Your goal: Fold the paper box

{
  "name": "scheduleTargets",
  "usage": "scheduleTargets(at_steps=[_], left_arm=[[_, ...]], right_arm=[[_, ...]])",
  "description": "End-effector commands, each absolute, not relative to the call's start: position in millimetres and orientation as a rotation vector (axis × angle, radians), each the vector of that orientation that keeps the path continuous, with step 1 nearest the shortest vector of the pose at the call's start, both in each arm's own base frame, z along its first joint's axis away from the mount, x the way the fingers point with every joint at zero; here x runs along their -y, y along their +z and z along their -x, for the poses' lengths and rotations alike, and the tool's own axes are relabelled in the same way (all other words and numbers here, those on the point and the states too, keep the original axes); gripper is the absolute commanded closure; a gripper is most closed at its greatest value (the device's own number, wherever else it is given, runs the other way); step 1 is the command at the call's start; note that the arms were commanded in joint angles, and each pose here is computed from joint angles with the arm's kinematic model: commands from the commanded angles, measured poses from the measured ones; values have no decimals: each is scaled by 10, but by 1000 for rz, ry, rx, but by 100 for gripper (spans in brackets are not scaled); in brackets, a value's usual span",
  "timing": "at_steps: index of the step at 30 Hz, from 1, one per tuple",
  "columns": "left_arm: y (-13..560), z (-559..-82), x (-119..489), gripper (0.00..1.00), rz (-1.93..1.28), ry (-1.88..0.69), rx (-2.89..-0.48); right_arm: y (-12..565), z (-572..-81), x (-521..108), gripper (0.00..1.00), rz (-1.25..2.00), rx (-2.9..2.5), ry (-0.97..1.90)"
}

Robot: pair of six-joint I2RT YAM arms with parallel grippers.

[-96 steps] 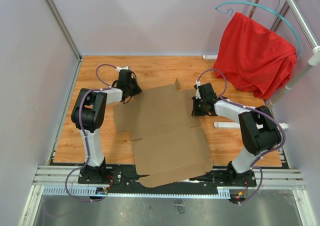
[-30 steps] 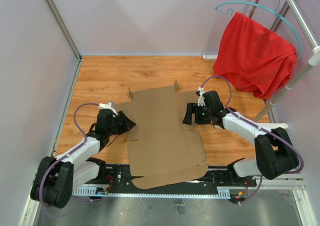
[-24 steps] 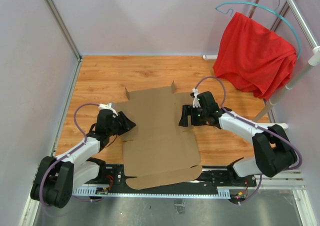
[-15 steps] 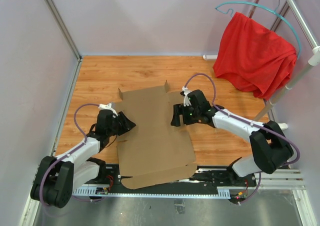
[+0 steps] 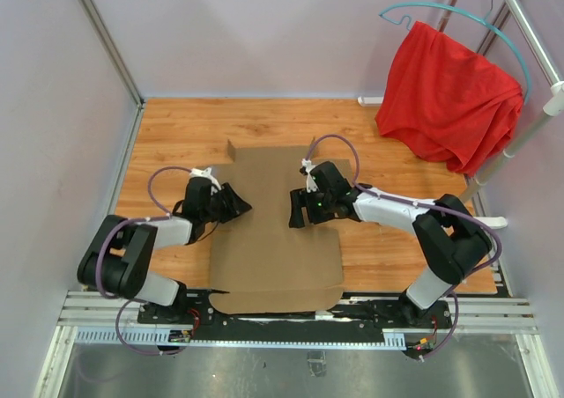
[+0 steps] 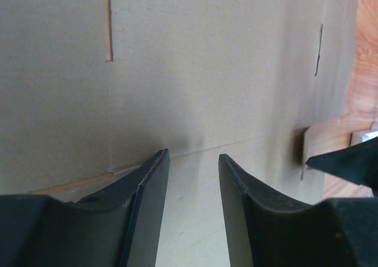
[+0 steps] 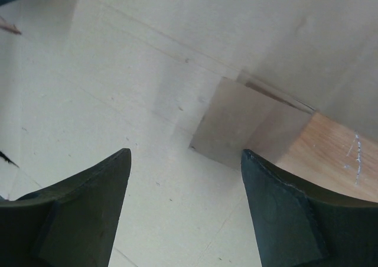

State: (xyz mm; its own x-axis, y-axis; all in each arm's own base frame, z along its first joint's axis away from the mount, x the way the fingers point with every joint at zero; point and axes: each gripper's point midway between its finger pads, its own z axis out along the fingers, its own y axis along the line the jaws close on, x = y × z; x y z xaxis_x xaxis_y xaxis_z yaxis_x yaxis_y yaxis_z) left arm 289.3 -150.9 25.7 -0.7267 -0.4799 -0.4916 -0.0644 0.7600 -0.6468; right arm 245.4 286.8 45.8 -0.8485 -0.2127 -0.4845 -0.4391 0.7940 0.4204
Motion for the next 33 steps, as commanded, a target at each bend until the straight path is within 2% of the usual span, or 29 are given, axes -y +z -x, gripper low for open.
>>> scheduleTargets(at_steps=[1,9,17,23,27,33], left_arm=[[-27,-2916,1655,54,352,-804,-2395],[-44,-2958,1862,55,316,-847,-2418],[678,-3036,1487,52,316,-625,-2252],[987,-2917,1130,48,377,-479,-2127],[867,-2794,1028,44,417,-452,-2120],[575,-2744,997,43,460,-429,-2173]], right_arm=[[549,-2513,-3009,24,497,-2539,785],[257,-2589,-2964,25,505,-2617,677],[181,-2641,-2914,26,492,-2626,626],[478,-2692,-2894,26,547,-2513,634],[818,-2705,-2872,26,589,-2421,647],[1168,-2708,-2581,26,527,-2356,534]])
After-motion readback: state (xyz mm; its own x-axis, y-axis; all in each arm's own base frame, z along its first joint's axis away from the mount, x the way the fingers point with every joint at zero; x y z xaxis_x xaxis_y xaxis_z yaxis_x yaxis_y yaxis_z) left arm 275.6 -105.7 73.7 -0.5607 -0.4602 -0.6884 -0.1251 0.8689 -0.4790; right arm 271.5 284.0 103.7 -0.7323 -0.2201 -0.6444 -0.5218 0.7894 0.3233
